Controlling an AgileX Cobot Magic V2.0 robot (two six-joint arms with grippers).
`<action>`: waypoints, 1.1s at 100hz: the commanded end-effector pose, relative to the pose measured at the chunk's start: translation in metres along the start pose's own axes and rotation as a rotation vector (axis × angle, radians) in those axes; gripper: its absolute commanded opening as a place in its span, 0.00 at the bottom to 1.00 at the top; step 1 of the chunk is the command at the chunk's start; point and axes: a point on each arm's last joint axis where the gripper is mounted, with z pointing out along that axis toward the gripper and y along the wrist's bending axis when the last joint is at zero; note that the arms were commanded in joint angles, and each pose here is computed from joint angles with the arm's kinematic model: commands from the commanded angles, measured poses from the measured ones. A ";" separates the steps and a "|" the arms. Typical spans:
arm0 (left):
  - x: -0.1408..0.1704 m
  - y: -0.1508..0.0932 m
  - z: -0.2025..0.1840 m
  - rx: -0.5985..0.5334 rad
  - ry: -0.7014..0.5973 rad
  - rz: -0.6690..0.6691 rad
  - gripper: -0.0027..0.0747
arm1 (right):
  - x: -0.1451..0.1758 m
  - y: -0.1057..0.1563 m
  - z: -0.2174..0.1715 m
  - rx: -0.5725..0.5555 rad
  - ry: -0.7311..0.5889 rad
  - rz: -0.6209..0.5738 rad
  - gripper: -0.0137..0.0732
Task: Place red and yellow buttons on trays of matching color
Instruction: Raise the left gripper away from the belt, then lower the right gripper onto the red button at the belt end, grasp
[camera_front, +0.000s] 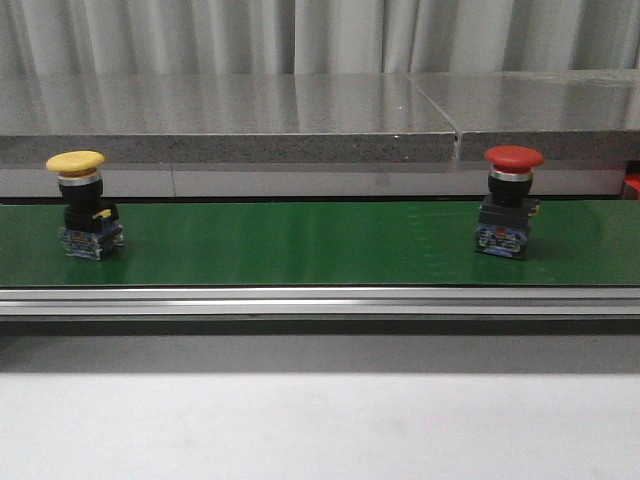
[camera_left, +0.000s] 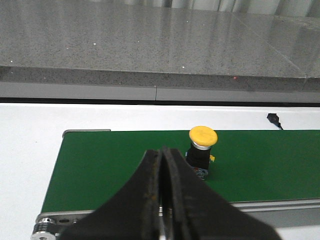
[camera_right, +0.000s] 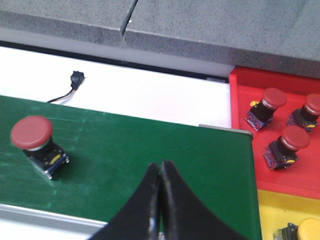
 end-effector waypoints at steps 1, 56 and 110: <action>-0.014 -0.001 -0.002 0.008 -0.086 -0.012 0.01 | -0.012 -0.001 -0.005 0.014 -0.068 -0.006 0.34; -0.014 -0.001 -0.002 0.008 -0.086 -0.012 0.01 | 0.000 0.006 0.026 -0.080 0.153 -0.032 0.84; -0.014 -0.001 -0.002 0.008 -0.086 -0.012 0.01 | -0.014 0.020 0.119 -0.163 0.325 -0.053 0.84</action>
